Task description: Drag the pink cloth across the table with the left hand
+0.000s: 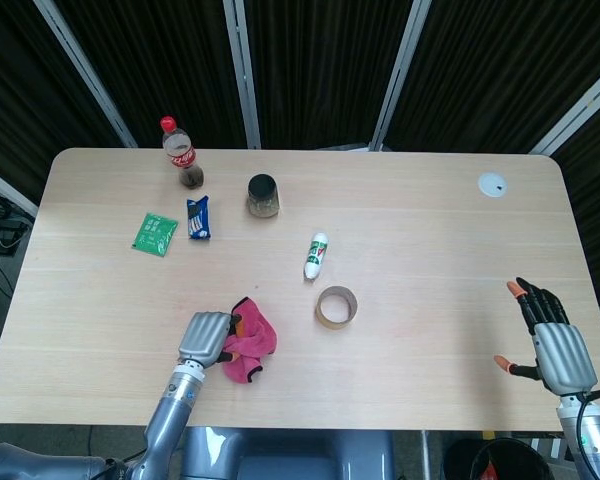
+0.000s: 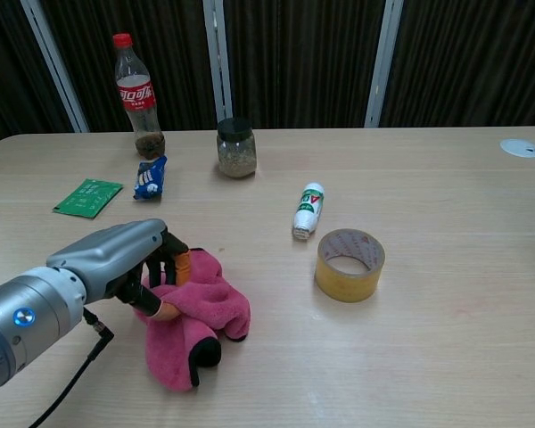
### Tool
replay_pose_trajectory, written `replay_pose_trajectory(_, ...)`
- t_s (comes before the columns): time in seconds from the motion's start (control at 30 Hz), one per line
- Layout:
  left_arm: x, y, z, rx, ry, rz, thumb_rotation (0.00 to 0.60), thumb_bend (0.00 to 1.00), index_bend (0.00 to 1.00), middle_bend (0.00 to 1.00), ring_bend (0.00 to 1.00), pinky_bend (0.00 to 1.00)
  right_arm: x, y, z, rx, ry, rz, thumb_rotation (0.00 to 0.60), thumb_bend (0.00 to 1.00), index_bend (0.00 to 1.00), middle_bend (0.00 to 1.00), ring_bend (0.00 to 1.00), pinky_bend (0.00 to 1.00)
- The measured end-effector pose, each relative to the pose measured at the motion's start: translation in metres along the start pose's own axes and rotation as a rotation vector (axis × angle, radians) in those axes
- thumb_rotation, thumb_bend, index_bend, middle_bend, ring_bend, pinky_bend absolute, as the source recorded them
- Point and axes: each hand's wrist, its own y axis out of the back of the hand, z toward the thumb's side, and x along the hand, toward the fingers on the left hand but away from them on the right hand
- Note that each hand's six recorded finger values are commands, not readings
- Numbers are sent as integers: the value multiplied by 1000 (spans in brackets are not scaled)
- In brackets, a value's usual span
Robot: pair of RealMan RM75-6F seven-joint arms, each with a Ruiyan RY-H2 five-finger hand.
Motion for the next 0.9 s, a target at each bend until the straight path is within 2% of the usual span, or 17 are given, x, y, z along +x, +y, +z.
replay_pose_trajectory(0.2,2,-5,-22,83,42,-11,600,618,840,573,489,563,0,0,0,1,1,2,600,0,0,0,0,0)
replay_pose_trajectory(0.4,7,5,-58,131,116,3,600,619,839,573,489,562,0,0,0,2,1,2,600,0,0,0,0,0)
replay_pose_trajectory(0.73,10,47,-126,184,246,82,600,619,840,573,489,562,0,-1,1,7,3,2,600,0,0,0,0,0)
replay_pose_trajectory(0.9,9,69,-161,165,326,120,600,618,839,574,489,563,0,-2,2,11,4,3,600,0,0,0,0,0)
